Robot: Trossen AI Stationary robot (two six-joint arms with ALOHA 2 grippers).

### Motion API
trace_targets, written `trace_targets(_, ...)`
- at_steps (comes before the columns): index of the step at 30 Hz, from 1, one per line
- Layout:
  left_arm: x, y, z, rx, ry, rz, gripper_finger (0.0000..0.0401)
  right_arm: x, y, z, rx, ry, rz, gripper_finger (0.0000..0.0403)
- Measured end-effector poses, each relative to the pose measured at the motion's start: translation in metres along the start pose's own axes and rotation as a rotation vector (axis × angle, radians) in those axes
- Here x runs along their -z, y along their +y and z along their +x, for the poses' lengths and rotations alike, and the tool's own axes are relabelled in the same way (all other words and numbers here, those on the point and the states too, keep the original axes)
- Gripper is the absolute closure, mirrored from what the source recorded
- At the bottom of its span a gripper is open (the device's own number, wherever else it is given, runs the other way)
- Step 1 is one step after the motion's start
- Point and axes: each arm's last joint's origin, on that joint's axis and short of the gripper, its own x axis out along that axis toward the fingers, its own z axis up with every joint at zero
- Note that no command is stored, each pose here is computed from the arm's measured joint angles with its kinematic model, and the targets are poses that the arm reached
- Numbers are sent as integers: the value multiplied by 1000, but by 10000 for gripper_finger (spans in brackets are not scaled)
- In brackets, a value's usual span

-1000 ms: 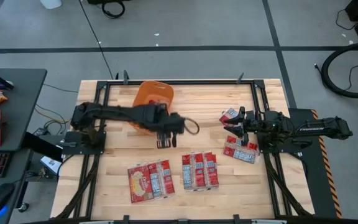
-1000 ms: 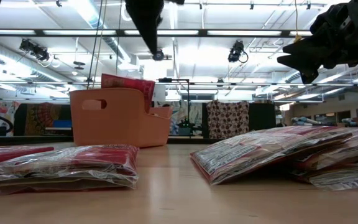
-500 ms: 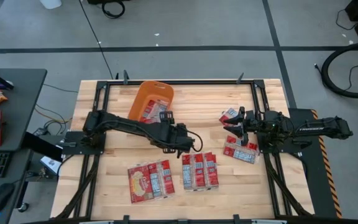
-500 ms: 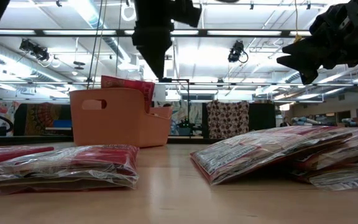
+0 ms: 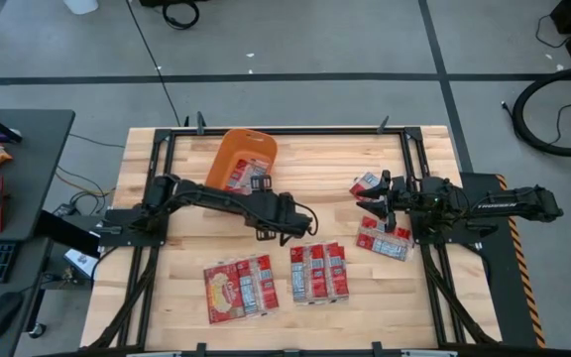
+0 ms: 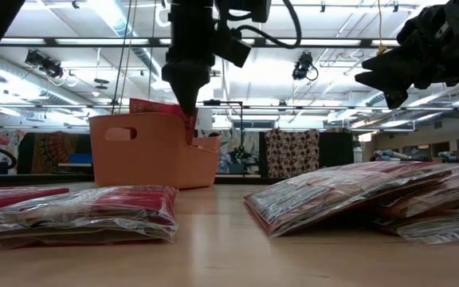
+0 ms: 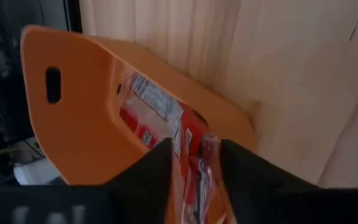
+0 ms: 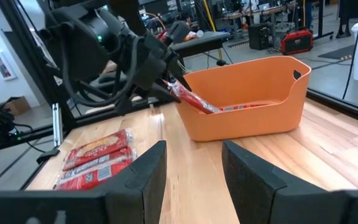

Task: Sort popcorn bags into baskets
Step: Stack the popcorn pack on top of the other popcorn into the orange bin

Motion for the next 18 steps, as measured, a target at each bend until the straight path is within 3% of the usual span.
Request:
trace_targets(6,0,1,0,39,12,-14,389,0,0,0,0,-4,0,243)
trace_targets(13,5,13,-14,60,75,17,394,0,0,0,-1,-3,0,243)
trace_targets(18,7,39,-28,164,34,29,396,0,0,0,0,-3,4,243)
